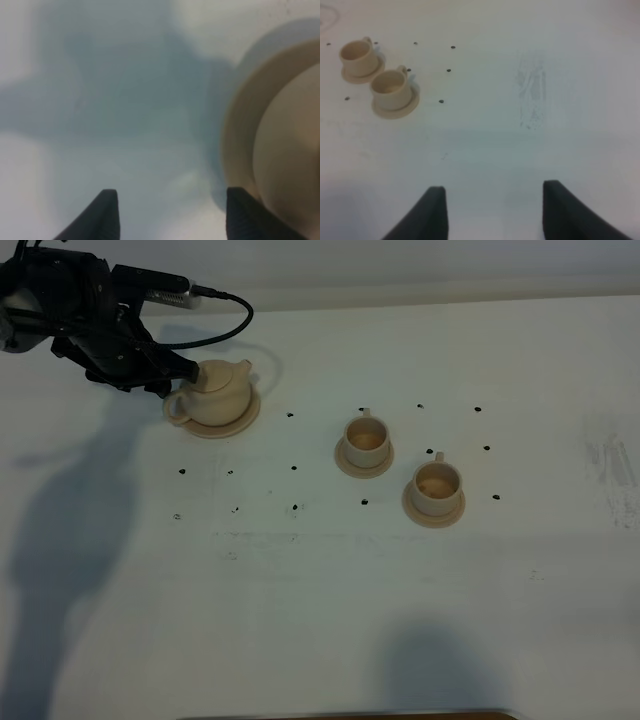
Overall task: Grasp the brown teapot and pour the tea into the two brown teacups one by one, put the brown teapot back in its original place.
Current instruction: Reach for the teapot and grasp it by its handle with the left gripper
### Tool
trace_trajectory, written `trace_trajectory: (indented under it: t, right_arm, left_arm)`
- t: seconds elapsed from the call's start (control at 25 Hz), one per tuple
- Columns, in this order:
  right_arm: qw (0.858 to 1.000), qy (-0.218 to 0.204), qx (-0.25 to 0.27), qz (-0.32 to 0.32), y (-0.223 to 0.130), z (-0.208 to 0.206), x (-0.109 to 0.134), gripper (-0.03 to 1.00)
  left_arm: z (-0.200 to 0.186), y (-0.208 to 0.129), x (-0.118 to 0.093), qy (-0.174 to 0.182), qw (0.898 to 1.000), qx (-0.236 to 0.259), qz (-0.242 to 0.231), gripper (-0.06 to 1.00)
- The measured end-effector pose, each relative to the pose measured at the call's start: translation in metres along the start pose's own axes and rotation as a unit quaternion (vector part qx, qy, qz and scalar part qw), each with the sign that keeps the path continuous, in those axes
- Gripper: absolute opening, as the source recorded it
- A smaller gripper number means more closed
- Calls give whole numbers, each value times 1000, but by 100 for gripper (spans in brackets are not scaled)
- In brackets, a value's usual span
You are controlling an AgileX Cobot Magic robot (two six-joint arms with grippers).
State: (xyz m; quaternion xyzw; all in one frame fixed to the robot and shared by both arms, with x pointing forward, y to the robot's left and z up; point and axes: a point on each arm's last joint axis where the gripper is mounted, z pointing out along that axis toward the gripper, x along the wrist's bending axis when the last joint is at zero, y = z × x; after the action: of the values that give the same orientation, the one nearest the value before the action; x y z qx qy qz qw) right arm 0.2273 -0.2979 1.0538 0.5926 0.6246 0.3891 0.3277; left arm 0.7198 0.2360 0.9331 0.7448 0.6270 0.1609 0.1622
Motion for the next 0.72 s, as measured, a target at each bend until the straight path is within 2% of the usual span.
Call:
trace_trajectory:
  t: [0.4,0.72]
  right_arm:
    - [1000,0,0,0,0,0,0,44]
    - [1000,0,0,0,0,0,0,44]
  left_arm:
    - [0,-2,-3,-19,999,10,-23,46]
    - [0,-4,-4,-24,999,21,-21,46]
